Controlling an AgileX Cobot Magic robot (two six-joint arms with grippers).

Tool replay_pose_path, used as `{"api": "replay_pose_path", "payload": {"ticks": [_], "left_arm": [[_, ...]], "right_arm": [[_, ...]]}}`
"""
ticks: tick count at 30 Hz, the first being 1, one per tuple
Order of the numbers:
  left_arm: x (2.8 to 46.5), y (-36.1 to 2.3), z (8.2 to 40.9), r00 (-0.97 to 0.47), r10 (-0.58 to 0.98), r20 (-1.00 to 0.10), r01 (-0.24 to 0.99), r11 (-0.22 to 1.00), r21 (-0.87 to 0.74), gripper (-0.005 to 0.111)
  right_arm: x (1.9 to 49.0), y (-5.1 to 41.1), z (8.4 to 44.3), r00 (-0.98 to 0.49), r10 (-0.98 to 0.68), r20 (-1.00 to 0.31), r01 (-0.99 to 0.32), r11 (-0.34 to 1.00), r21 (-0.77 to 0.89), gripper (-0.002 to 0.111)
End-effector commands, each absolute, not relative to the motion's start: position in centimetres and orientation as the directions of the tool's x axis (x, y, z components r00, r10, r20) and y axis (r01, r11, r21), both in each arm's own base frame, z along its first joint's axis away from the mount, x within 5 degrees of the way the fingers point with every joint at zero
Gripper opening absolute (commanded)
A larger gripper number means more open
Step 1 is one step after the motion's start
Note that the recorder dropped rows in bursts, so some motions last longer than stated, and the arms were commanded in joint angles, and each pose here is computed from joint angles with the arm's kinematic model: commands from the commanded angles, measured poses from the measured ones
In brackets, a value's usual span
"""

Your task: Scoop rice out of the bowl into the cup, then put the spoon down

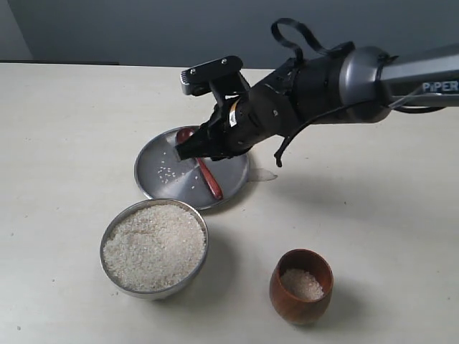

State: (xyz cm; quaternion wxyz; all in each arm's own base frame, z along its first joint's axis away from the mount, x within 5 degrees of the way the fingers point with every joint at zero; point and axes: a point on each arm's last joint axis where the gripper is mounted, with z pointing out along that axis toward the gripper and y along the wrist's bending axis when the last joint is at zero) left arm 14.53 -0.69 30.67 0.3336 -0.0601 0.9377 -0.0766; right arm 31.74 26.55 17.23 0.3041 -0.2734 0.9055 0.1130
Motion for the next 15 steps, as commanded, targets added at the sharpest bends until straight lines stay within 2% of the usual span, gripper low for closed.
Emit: {"api": "replay_pose_path", "payload": {"ticks": [1,3,15], "left_arm": [[14.6,-0.6,30.9,-0.763,-0.164,-0.626,-0.063,0.981,-0.181,0.0],[14.6,-0.6,30.9,-0.763,-0.164,-0.626,-0.063,0.981,-0.181,0.0],[14.6,-0.6,30.9,-0.763,-0.164,-0.626,-0.063,0.981,-0.181,0.0]], "right_arm": [[31.1,25.3,19.6,-0.639,-0.484,-0.597,-0.585,0.81,-0.031,0.008],[30.5,24.8,20.3,-0.632,-0.484,-0.606,-0.586,0.809,-0.035,-0.001],[26.4,20.8,23.2,-0.561,-0.504,-0.657,-0.596,0.796,-0.102,-0.001]]}}
